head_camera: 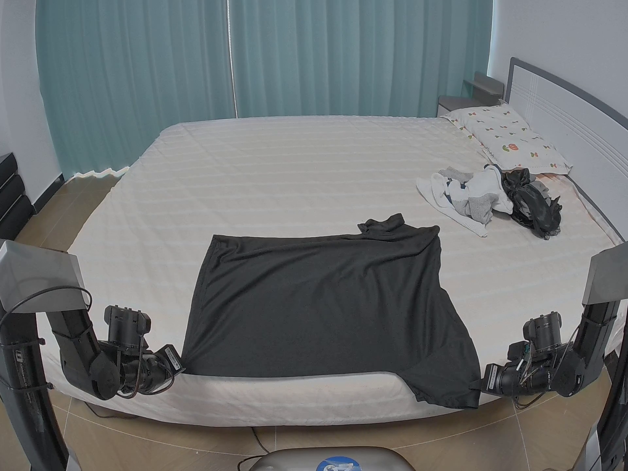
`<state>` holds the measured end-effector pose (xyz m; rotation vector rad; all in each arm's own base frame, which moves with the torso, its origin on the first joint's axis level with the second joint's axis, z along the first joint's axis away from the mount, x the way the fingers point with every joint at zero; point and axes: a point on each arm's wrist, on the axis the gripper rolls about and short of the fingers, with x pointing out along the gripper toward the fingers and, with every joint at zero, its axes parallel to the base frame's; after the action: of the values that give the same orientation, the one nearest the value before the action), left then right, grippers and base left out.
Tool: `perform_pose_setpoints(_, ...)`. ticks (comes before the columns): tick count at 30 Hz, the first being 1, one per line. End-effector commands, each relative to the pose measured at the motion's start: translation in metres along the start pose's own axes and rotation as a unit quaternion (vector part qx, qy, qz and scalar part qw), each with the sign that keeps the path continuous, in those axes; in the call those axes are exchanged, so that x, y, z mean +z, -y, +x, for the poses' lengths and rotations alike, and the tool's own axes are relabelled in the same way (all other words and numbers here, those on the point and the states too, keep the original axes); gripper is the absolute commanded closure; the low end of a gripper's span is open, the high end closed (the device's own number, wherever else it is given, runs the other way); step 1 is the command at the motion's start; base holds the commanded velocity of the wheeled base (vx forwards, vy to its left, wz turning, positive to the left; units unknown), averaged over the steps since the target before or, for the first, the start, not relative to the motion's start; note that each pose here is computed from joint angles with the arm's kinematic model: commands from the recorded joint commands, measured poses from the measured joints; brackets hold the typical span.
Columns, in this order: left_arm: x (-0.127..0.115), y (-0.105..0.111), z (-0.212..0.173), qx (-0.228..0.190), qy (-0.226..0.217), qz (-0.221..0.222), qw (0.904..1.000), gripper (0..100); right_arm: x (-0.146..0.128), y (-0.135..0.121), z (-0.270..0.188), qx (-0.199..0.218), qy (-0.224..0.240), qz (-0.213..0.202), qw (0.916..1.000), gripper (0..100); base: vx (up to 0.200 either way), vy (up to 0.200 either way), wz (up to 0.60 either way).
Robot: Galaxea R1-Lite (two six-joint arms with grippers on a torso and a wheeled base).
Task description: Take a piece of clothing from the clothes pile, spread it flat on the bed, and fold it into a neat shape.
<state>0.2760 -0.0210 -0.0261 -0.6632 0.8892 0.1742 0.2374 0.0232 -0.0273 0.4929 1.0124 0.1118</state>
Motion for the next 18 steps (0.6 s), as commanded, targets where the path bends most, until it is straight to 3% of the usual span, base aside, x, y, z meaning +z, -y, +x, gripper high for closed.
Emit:
perform_pose_setpoints(1, -0.009, 0.003, -0.005, -0.001, -0.012, 0.011, 0.9999, 100, -0.006, 0.004, -0.003, -0.009, -0.012, -0.015, 0.9998, 100, 0.000, 0.000, 0.00)
perform_pose_setpoints(6, -0.011, 0.003, -0.004, 0.002, -0.017, 0.015, 0.9997, 100, -0.007, 0.007, 0.003, -0.015, -0.019, -0.022, 0.9995, 100, 0.000, 0.000, 0.00)
perform_pose_setpoints(7, -0.011, 0.003, -0.004, 0.002, -0.017, 0.017, 0.9997, 100, -0.006, 0.007, 0.006, -0.016, -0.019, -0.023, 0.9994, 0, 0.000, 0.000, 0.00)
perform_pose_setpoints(8, -0.011, 0.003, -0.004, 0.002, -0.017, 0.019, 0.9997, 0, -0.005, 0.007, 0.009, -0.014, -0.015, -0.025, 0.9995, 0, 0.000, 0.000, 0.00)
perform_pose_setpoints(14, -0.007, 0.004, -0.003, -0.004, -0.009, 0.015, 0.9998, 0, 0.013, 0.004, 0.011, 0.005, 0.022, -0.007, 0.9997, 0, 0.000, 0.000, 0.00)
perform_pose_setpoints(18, 0.015, 0.005, -0.009, -0.018, 0.029, -0.004, 0.9994, 0, 0.040, -0.008, 0.004, 0.061, 0.072, 0.058, 0.9938, 0, 0.000, 0.000, 0.00)
